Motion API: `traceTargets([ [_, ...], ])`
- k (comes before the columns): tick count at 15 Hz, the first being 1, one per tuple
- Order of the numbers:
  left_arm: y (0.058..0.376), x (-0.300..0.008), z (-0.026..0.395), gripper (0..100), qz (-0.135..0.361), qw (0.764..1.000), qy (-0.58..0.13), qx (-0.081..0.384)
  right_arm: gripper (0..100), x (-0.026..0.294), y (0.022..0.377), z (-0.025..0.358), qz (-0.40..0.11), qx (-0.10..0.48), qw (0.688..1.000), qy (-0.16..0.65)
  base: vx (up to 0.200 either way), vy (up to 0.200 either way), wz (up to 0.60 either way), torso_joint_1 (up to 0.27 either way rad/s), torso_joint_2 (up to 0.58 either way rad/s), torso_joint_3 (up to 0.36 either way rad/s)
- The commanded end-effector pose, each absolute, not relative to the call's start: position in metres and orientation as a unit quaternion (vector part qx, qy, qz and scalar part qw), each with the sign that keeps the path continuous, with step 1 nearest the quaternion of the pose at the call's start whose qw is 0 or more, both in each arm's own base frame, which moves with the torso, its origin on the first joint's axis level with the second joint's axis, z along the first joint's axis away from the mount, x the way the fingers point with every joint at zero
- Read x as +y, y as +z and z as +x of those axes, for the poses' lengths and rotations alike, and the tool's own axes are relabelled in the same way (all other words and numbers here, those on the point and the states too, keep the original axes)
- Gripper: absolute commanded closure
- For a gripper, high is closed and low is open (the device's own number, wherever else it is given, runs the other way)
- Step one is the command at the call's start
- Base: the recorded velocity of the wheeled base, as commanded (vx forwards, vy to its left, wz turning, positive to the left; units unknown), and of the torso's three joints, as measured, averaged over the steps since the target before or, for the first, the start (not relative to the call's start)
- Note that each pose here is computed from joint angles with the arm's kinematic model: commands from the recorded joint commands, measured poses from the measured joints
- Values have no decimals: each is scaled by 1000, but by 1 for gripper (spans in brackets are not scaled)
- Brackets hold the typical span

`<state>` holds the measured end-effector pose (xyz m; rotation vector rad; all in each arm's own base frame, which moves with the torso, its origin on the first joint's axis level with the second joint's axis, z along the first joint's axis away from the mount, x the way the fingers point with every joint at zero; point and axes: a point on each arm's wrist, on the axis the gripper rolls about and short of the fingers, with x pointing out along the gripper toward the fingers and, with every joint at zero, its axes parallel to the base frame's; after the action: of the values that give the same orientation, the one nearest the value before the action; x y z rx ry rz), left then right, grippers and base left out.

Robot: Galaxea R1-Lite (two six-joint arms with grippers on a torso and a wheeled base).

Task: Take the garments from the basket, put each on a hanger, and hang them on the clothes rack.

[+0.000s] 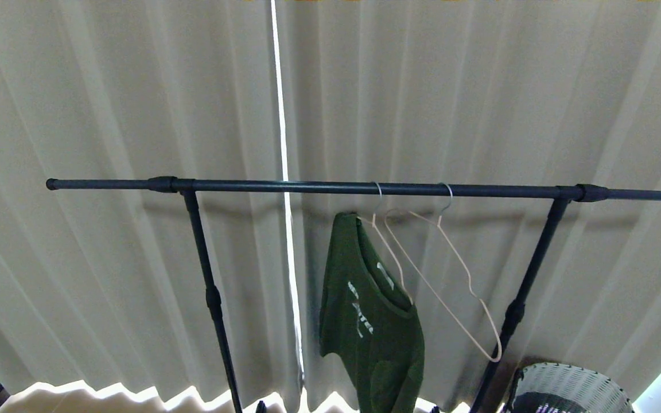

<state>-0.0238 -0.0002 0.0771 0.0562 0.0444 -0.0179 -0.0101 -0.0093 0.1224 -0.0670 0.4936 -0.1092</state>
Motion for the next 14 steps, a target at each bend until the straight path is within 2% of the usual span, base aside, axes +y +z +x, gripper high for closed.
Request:
traceTargets([
  [1,75,0,-24,0,29,999,-16,24,0,-14,103,-44,-11,182,980,-79,0,0,0,0,0,0],
  [3,75,0,-24,0,29,999,-16,24,0,-13,97,-44,9,169,981,-91,0,0,0,0,0,0],
  [5,75,0,-23,0,26,999,-16,23,0,-12,95,-37,67,135,985,-90,0,0,0,0,0,0],
  [8,75,0,-23,0,28,999,-16,23,0,-8,83,-20,92,66,992,-60,0,0,0,0,0,0],
  [9,75,-1,-23,0,30,999,-18,23,0,-7,82,-19,91,59,994,-31,0,0,0,0,0,0],
  [11,75,-1,-24,0,30,999,-21,23,0,-5,81,-18,57,61,996,6,0,0,0,0,0,0],
  [13,75,-1,-24,0,29,999,-24,23,0,-5,79,-18,-26,66,997,22,0,0,0,0,0,0],
  [14,75,-1,-24,0,29,999,-24,23,0,-3,78,-18,-26,71,995,59,0,0,0,0,0,0],
])
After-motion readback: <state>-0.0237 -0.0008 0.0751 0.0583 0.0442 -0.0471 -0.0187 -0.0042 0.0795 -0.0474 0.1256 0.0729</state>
